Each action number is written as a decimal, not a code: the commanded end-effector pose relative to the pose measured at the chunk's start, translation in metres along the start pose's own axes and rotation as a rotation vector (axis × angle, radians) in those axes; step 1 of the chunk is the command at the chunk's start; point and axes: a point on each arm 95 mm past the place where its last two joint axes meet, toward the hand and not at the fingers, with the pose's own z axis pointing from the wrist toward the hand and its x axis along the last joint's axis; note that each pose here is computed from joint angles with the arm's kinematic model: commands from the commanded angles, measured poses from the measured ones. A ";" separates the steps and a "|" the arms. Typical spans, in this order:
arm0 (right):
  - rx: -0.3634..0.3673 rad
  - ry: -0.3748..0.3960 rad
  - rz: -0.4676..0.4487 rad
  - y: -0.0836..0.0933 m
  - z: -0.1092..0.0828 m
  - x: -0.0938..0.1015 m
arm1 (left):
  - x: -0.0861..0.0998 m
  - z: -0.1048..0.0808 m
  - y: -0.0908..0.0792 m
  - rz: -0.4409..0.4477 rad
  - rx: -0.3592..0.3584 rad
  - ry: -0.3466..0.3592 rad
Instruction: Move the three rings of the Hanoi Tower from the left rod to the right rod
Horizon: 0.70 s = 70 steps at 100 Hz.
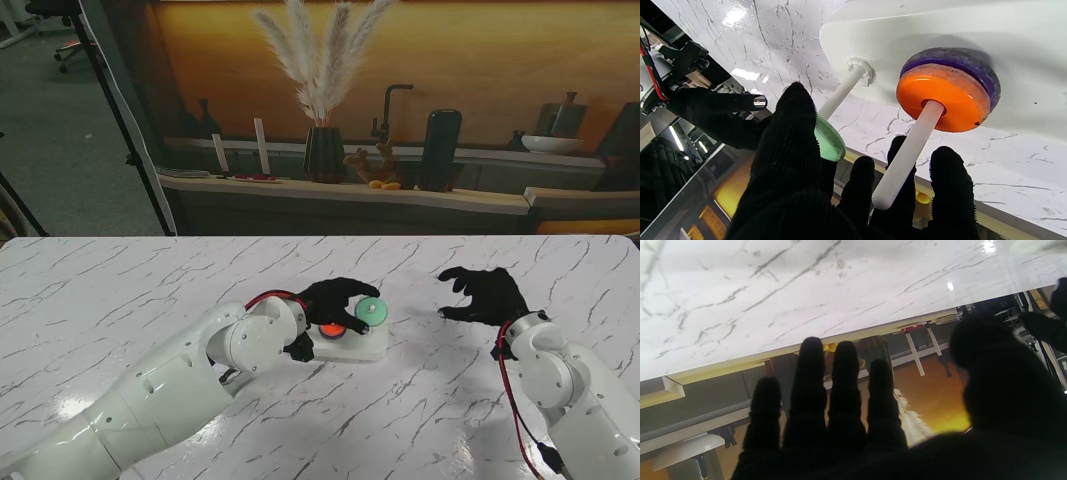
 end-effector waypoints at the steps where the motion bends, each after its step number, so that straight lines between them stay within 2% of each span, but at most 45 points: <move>1: 0.009 0.002 0.005 -0.005 -0.001 0.002 | 0.003 0.001 0.002 -0.001 -0.013 0.027; 70: 0.010 0.000 0.006 -0.005 -0.001 0.001 | -0.001 -0.001 -0.002 0.057 -0.030 0.084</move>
